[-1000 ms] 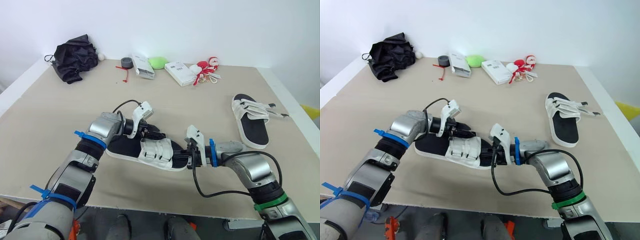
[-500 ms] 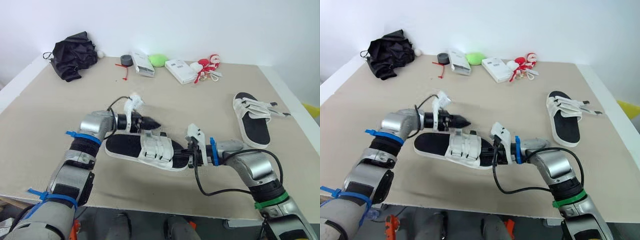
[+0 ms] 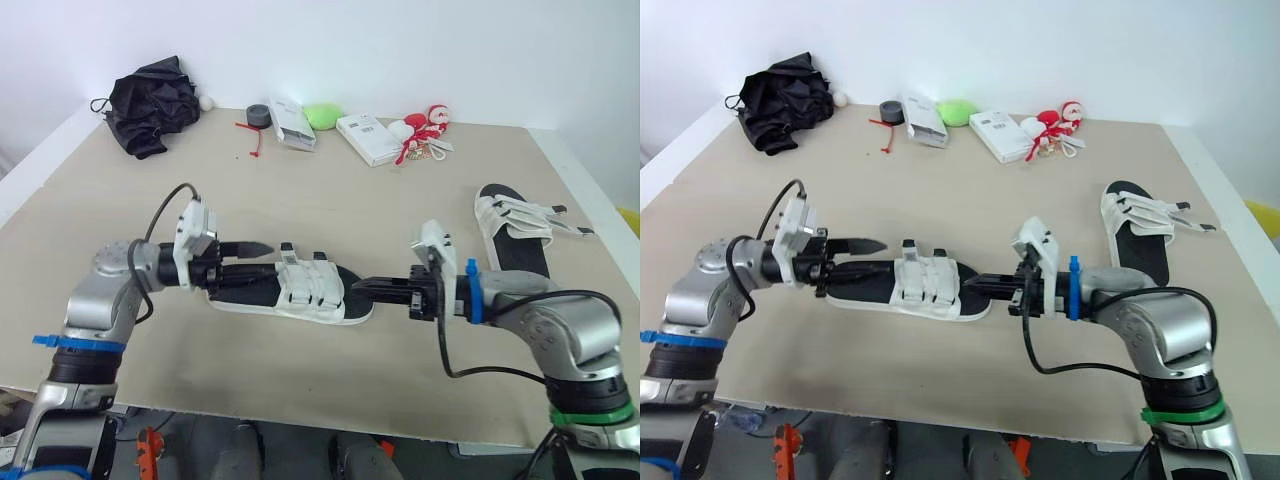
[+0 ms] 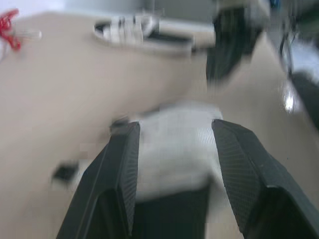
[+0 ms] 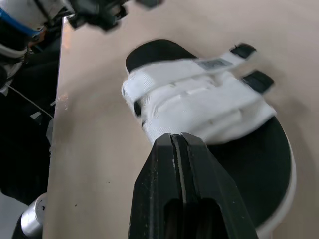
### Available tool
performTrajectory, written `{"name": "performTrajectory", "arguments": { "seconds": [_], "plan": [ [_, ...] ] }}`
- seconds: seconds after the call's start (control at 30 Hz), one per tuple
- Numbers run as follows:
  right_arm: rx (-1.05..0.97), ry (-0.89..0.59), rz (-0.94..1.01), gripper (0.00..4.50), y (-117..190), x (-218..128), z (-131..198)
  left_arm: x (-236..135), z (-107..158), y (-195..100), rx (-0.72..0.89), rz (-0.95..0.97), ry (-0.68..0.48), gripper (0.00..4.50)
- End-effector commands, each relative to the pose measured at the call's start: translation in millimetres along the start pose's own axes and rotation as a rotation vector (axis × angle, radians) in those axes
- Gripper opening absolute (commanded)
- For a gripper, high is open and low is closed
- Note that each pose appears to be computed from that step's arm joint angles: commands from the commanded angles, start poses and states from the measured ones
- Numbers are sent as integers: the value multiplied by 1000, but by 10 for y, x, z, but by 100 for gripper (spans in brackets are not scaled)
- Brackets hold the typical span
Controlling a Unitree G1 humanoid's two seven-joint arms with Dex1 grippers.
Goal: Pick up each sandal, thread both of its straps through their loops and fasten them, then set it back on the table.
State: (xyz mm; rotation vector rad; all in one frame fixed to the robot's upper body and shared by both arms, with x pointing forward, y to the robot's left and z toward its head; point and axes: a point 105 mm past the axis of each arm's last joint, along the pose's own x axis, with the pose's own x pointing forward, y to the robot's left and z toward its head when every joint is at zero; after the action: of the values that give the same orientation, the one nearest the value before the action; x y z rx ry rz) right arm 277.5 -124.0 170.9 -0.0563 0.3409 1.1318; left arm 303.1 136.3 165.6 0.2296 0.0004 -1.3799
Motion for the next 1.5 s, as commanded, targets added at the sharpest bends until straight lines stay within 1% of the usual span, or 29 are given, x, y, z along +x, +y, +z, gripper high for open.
{"name": "performTrajectory", "arguments": {
  "seconds": [0.03,0.17,0.33,0.67,0.77,0.87,0.93,0.97,1.0,1.03,1.07,1.1,1.13,1.2,1.27,1.33,1.4,1.47,1.5],
  "plan": [
    [-83,-13,-47,0,69,-258,114,-28,-45,-70,103,-39,60,237],
    [-105,-8,-28,0,263,-282,70,1,-112,-49,107,-55,69,237],
    [-84,-26,-47,0,326,-255,27,14,-232,-84,91,-120,127,237],
    [-150,-125,-33,0,567,-188,195,264,-297,-55,66,-213,115,237],
    [-163,-154,-26,0,620,-163,252,377,-301,-93,39,-252,97,237],
    [-163,-162,-41,0,611,-146,264,420,-322,-151,15,-286,93,237],
    [-156,-167,-49,0,595,-135,262,428,-306,-118,-17,-250,61,197],
    [-151,-171,-51,0,588,-127,263,428,-294,-94,-28,-225,45,170],
    [-147,-174,-51,0,583,-120,264,425,-290,-77,-37,-207,37,130],
    [-144,-177,-50,0,577,-114,266,421,-286,-52,-38,-182,31,98],
    [-141,-179,-48,0,568,-109,267,417,-278,-13,-51,-143,18,41],
    [-138,-181,-45,0,562,-101,269,410,-267,26,-66,-104,2,9],
    [-135,-183,-39,0,558,-94,272,402,-253,78,-82,-52,-15,2],
    [-133,-187,-23,0,561,-65,286,364,-221,214,-127,75,-55,2],
    [-140,-196,5,0,582,-21,326,263,-211,442,-192,278,-92,2],
    [-156,-221,18,0,591,20,398,121,-265,645,-237,457,-79,2],
    [-166,-301,-15,0,504,48,577,-199,-352,973,-279,751,-48,2],
    [-177,-359,-43,0,460,88,706,-473,-406,1158,-311,941,-29,2],
    [-182,-376,-53,0,455,117,748,-577,-432,1209,-321,998,-16,2]
  ]
}}
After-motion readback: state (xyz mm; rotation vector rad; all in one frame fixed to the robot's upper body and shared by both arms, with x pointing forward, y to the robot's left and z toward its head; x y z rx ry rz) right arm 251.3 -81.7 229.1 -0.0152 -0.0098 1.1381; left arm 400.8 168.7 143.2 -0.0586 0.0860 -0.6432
